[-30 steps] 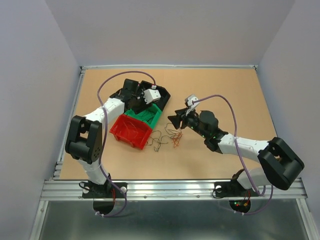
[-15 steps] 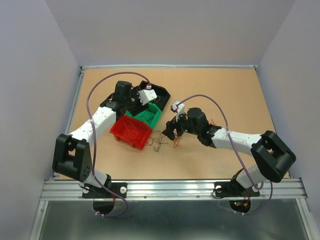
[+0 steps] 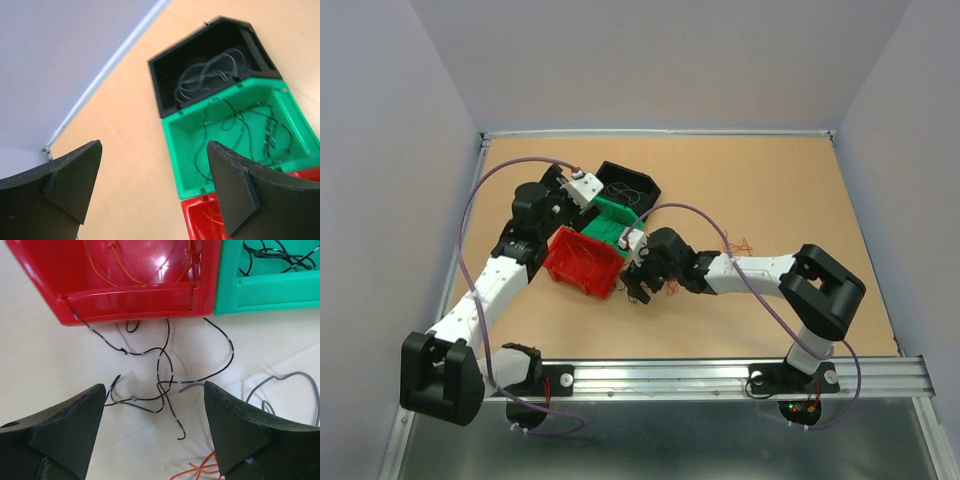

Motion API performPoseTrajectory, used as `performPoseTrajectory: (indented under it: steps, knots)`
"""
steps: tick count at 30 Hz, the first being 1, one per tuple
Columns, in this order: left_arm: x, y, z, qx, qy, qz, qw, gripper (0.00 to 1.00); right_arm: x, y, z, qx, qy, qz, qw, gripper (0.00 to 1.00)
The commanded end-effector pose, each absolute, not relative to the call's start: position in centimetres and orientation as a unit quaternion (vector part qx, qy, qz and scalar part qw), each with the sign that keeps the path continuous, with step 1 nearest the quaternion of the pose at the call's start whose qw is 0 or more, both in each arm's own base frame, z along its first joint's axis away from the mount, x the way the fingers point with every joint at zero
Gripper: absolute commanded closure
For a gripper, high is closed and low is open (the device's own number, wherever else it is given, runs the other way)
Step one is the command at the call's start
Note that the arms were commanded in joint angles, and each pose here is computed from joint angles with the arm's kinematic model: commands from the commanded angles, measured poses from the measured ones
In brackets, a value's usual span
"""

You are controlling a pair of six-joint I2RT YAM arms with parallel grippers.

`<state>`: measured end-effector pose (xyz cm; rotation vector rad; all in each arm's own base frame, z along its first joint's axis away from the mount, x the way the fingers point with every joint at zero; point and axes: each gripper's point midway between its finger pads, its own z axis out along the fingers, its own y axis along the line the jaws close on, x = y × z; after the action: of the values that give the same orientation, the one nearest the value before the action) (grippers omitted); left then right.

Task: Untangle the cables

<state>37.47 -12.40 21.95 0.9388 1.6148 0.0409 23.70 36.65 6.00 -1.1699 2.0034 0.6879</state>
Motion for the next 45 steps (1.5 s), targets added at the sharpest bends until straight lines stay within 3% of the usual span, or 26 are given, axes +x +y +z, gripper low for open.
performPoseTrajectory:
  steps: [1, 9, 13, 14, 16, 17, 27, 40, 45]
  knots:
    - [38.0, -11.0, 28.5, 0.314, 0.633, 0.025, 0.707, 0.01, 25.4, 37.9, 6.9, -0.460, 0.770, 0.240, 0.371, 0.17]
    - [38.1, -10.0, 28.8, 0.281, 0.634, 0.017, 0.720, 0.01, 24.8, 38.3, 4.6, -0.481, 0.778, 0.222, 0.336, 0.37]
    - [37.7, -10.4, 29.0, 0.293, 0.624, 0.008, 0.724, 0.01, 23.5, 38.4, 4.5, -0.503, 0.769, 0.228, 0.321, 0.64]
    - [37.4, -10.8, 28.9, 0.302, 0.618, 0.000, 0.725, 0.01, 22.9, 38.5, 5.1, -0.512, 0.760, 0.236, 0.324, 0.78]
    - [36.9, -11.0, 29.3, 0.308, 0.609, -0.005, 0.731, 0.01, 21.9, 38.9, 6.2, -0.527, 0.740, 0.261, 0.328, 0.95]
    - [36.7, -11.2, 29.2, 0.311, 0.606, -0.009, 0.732, 0.01, 21.5, 38.9, 7.9, -0.528, 0.728, 0.276, 0.341, 0.99]
    - [35.2, -11.4, 30.6, 0.310, 0.575, -0.019, 0.757, 0.01, 17.7, 36.9, 17.8, -0.493, 0.610, 0.385, 0.486, 1.00]
    - [34.2, -9.7, 32.1, 0.255, 0.558, -0.002, 0.789, 0.01, 23.9, 36.4, 24.8, -0.351, 0.610, 0.334, 0.628, 0.99]
    - [34.3, -7.0, 32.9, 0.183, 0.558, 0.028, 0.809, 0.01, 28.3, 38.5, 23.8, -0.333, 0.630, 0.277, 0.645, 0.99]
